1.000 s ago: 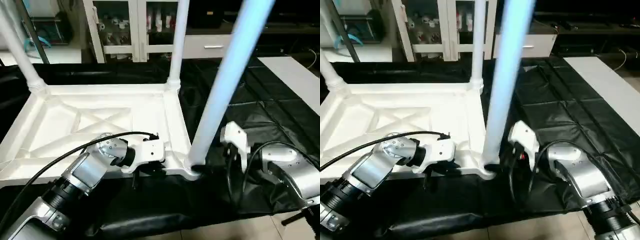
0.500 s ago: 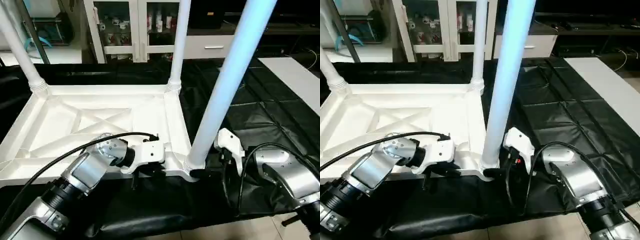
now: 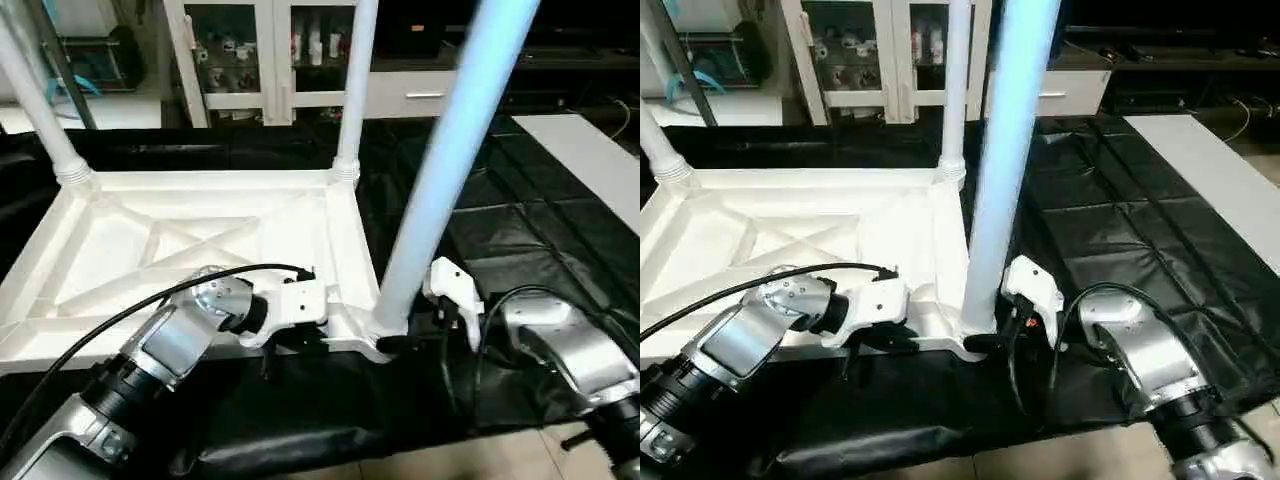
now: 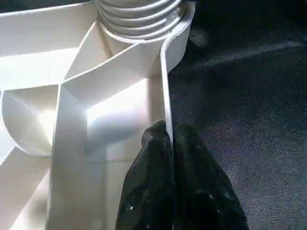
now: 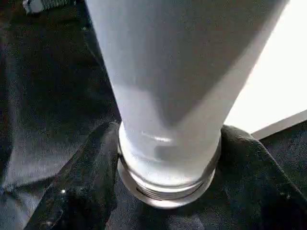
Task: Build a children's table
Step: Rotate leg to tighten
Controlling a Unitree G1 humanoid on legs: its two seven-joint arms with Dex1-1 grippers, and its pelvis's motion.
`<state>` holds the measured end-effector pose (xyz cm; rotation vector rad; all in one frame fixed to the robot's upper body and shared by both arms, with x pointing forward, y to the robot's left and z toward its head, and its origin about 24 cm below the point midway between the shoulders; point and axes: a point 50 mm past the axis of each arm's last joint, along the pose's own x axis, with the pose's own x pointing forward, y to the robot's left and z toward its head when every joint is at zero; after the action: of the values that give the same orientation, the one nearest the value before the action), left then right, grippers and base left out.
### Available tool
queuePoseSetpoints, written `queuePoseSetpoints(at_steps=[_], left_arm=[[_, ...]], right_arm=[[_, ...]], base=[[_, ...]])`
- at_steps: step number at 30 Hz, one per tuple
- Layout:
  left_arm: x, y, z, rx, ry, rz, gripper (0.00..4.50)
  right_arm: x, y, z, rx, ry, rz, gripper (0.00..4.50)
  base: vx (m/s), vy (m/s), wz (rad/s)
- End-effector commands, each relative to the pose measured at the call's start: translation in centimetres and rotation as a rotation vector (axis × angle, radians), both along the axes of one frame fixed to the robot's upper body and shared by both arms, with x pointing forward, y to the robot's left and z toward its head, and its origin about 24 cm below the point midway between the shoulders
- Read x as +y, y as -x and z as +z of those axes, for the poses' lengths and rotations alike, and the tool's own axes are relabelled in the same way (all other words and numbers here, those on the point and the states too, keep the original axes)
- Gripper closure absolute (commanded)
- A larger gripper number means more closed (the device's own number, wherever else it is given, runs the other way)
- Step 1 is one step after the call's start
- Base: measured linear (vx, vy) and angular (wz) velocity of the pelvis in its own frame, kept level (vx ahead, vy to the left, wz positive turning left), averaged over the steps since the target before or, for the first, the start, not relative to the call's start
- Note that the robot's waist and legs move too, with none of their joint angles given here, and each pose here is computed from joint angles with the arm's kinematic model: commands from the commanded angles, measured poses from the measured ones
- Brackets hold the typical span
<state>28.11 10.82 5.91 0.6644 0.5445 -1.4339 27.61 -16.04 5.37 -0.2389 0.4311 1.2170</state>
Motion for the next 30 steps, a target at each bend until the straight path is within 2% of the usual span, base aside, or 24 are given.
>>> queuePoseSetpoints(at_steps=[1, 4, 5, 8, 12, 18, 21, 23, 24, 27, 28, 30], left_arm=[[-0.8, 0.9, -2.1, 0.073, -0.018, 0.01, 4.5], [-1.5, -0.3, -2.3, 0.025, 0.03, 0.127, 4.5], [-1.5, -0.4, -2.3, 0.024, 0.031, 0.129, 4.5], [-2.3, -1.7, -2.2, -0.016, 0.062, 0.248, 4.5], [-3.1, -3.3, -2.0, -0.062, 0.078, 0.413, 4.5], [-3.3, -5.3, -1.7, -0.177, 0.045, 0.601, 4.5], [-3.3, -5.7, -1.6, -0.203, 0.035, 0.613, 4.5], [-3.3, -5.7, -1.5, -0.207, 0.035, 0.614, 4.5], [-3.0, -5.8, -1.5, -0.214, 0.032, 0.614, 4.5], [-2.5, -5.8, -1.6, -0.223, 0.016, 0.603, 4.5], [-2.4, -5.8, -1.6, -0.225, 0.013, 0.602, 4.5], [-2.2, -5.6, -1.7, -0.221, 0.011, 0.587, 4.5]], right_arm=[[-1.1, -1.7, -1.0, -0.034, 0.031, -0.268, 1.78], [-0.9, -2.5, -1.8, -0.036, -0.001, -0.433, 1.78], [-0.9, -2.5, -1.9, -0.036, -0.001, -0.437, 1.78], [-0.4, -3.4, -2.9, -0.029, -0.016, -0.631, 1.78], [0.4, -4.4, -3.9, -0.067, 0.024, -0.81, 1.79], [2.9, -6.4, -3.8, -0.083, -0.018, -1.105, 1.8], [4.4, -7.0, -3.3, -0.103, -0.033, -1.141, 1.8], [4.8, -7.1, -3.2, -0.108, -0.044, -1.139, 1.8], [5.6, -7.3, -2.9, -0.122, -0.064, -1.107, 1.8], [6.3, -7.4, -2.5, -0.134, -0.116, -1.054, 1.8], [6.2, -7.4, -2.3, -0.152, -0.117, -1.05, 1.24], [6.0, -7.3, -1.9, -0.181, -0.138, -1.036, 1.1]], base=[[0.0, 0.0, 0.0], [0.0, 0.0, 0.0], [-0.054, 0.015, -0.04], [-0.036, 0.011, -0.04], [-0.031, 0.02, -0.09], [0.0, 0.0, 0.0], [-0.034, -0.053, 0.08], [0.05, -0.084, -0.12], [0.064, -0.053, -0.28], [0.026, -0.007, -0.09], [0.0, 0.0, 0.0], [0.0, 0.0, 0.0]])
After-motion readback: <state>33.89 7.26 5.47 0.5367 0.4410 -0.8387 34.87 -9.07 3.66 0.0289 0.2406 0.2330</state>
